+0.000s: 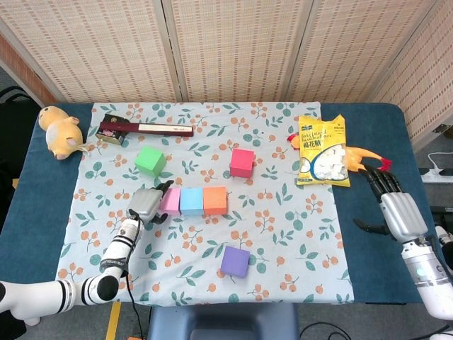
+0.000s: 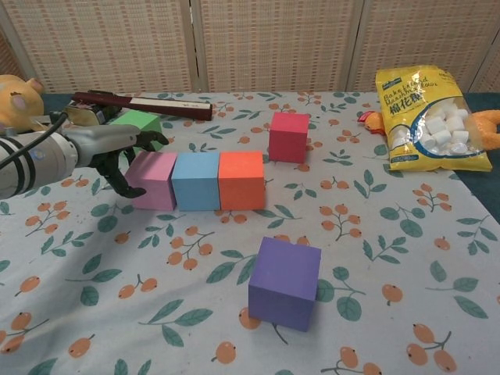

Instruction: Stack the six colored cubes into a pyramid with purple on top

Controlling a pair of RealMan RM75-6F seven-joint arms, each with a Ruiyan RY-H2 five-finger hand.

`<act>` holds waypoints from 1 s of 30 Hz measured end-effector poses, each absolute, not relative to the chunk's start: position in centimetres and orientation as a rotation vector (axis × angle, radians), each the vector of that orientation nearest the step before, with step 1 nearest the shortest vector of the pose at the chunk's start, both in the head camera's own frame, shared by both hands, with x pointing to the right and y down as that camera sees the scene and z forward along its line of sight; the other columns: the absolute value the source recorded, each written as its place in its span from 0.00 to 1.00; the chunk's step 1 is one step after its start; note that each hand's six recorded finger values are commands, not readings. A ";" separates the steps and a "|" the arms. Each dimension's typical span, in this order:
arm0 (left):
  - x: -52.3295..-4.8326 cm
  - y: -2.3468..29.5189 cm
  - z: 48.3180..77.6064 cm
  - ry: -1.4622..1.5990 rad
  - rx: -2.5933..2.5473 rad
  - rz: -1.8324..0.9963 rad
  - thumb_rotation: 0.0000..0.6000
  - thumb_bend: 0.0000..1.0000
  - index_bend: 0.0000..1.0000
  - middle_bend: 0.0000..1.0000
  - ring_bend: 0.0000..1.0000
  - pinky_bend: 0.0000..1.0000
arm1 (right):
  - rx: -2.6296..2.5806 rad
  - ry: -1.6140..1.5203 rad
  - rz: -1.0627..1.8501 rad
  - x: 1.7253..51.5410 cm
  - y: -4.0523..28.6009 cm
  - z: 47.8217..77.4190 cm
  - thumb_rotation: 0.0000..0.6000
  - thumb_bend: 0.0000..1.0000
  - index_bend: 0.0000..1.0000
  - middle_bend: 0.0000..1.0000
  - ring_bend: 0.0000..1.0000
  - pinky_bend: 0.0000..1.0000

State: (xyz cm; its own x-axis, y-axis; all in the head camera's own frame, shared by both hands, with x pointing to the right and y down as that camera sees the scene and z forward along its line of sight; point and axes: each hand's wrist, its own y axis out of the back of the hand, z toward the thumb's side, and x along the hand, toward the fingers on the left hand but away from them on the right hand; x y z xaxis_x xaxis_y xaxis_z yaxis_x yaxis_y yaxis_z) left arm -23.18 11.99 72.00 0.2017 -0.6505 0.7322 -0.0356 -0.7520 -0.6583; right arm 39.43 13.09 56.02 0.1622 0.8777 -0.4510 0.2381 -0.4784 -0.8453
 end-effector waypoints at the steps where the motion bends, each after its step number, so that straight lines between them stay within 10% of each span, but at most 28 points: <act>1: -23.2 12.1 72.0 0.635 -1.981 -1.590 1.00 0.35 0.04 0.08 0.20 0.45 | -1.829 -1.059 1.337 39.4 13.1 56.0 1.00 0.00 0.00 0.00 0.00 0.00; 30: -27.7 10.1 69.9 0.631 -1.768 -1.525 1.00 0.33 0.02 0.00 0.00 0.16 | -1.826 -1.056 1.333 39.3 13.1 55.9 1.00 0.00 0.00 0.00 0.00 0.00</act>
